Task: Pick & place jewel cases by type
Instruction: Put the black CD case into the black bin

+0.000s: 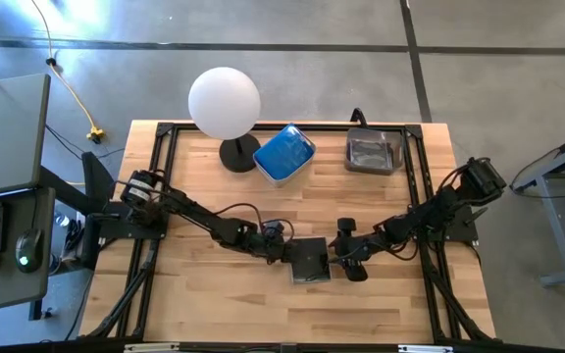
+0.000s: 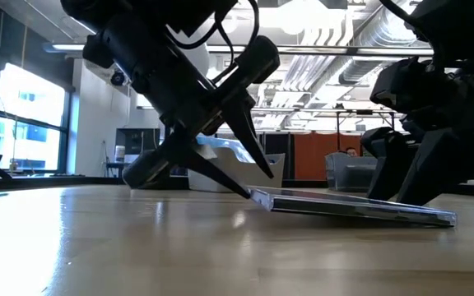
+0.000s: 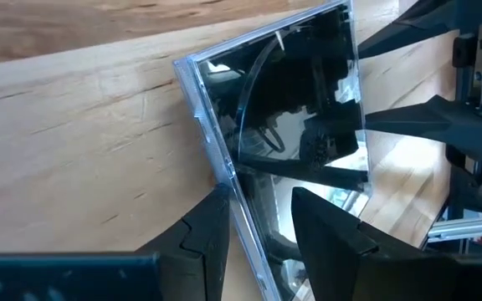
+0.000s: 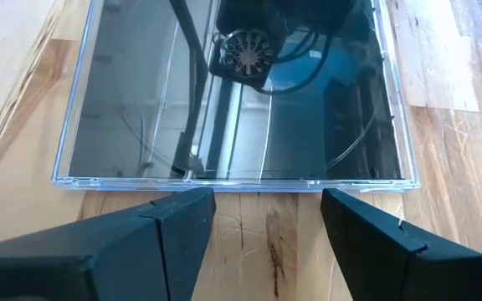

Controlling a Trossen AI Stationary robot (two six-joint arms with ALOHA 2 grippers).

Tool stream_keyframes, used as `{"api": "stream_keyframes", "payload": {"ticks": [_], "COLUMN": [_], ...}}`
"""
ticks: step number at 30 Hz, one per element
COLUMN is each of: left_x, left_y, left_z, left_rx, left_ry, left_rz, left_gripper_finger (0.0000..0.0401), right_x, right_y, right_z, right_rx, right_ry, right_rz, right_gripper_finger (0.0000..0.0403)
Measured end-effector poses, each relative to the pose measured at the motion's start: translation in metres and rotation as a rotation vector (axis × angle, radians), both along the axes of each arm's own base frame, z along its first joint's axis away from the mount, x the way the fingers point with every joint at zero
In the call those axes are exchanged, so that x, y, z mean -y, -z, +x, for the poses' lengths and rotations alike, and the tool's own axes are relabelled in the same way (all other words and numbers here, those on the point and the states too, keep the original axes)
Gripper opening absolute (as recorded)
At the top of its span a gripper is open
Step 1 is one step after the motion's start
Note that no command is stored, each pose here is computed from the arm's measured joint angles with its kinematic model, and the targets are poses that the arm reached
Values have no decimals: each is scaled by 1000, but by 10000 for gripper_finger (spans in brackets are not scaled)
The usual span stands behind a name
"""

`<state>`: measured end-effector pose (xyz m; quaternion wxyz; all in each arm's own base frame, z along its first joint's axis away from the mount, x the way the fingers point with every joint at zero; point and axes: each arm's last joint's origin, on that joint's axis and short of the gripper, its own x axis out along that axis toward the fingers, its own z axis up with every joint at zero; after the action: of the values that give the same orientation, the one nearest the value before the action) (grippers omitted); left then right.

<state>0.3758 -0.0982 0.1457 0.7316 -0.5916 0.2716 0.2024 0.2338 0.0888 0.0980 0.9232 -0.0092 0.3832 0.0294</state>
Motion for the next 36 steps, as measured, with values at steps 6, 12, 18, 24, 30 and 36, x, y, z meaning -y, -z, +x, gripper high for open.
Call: {"api": "stream_keyframes", "payload": {"ticks": [6,12,18,24,30,36], "left_x": [0,1,-2,-5,-2,-10], "left_y": [-1,-7,-23,-44,-93,-100], "left_z": [0,3,10,19,38,48], "left_rx": [4,-21,-83,-119,31,82], "left_ry": [6,53,111,138,142,214], "left_rz": [14,62,130,150,217,313], "left_gripper_finger": [124,124,124,124,123,123], "right_x": [0,0,0,0,0,2], "right_y": [0,0,0,0,-1,-3], "right_z": [0,0,0,0,3,5], "right_rx": [1,0,0,-1,16,56], "right_ry": [1,-1,-5,-7,-8,45], "right_rz": [-2,-2,-6,-3,-8,-39], "right_gripper_finger": [220,220,220,220,220,220]}}
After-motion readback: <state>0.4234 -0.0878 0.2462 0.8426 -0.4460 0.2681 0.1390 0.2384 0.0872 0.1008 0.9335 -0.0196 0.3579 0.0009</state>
